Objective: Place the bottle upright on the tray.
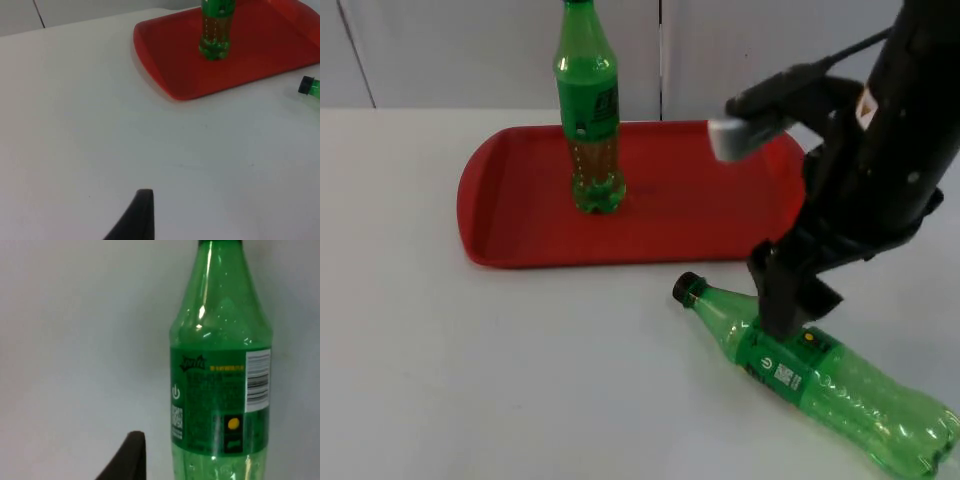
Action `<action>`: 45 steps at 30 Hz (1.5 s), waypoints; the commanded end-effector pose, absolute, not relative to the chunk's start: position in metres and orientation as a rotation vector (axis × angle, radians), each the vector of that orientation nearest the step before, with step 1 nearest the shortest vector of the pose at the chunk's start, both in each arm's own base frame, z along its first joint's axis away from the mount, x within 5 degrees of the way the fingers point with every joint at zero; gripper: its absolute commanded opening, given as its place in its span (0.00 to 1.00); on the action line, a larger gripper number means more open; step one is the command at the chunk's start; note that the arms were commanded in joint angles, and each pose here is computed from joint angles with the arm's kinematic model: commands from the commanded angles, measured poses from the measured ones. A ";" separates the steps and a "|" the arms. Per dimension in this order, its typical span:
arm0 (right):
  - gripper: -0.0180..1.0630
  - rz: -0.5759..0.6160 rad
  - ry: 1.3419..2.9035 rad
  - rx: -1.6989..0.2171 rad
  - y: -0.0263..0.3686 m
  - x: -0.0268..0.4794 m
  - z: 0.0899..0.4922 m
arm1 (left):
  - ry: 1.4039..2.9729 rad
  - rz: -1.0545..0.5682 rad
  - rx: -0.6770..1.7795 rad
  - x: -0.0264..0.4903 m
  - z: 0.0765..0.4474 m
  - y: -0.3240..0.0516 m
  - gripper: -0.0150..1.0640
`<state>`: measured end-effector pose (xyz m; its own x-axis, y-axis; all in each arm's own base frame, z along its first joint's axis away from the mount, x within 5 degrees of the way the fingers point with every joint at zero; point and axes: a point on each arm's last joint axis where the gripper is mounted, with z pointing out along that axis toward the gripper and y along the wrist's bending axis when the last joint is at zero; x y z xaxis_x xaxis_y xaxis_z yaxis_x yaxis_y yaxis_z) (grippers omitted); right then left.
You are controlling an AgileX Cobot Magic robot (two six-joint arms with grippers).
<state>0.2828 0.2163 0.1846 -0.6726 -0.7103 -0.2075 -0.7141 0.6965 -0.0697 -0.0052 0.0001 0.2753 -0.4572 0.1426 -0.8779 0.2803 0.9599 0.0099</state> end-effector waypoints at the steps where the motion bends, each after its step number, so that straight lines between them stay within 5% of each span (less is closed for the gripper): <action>1: 0.98 -0.011 2.663 -1.192 0.220 0.285 0.176 | 2.048 -0.164 0.300 -0.005 0.274 0.001 0.99; 23: 0.98 0.035 2.536 -1.254 0.250 0.300 0.106 | 2.048 -0.161 0.300 -0.005 0.274 0.001 0.99; 45: 0.93 -0.028 2.634 -1.289 0.252 0.305 0.082 | 2.048 -0.161 0.300 -0.005 0.274 0.001 0.99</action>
<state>0.3075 0.2525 0.0843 -0.6141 -0.7611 -0.2089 -0.7609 0.6412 -0.0993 -0.0051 0.0004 0.2753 -0.4568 0.1444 -0.8778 0.2781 0.9605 0.0133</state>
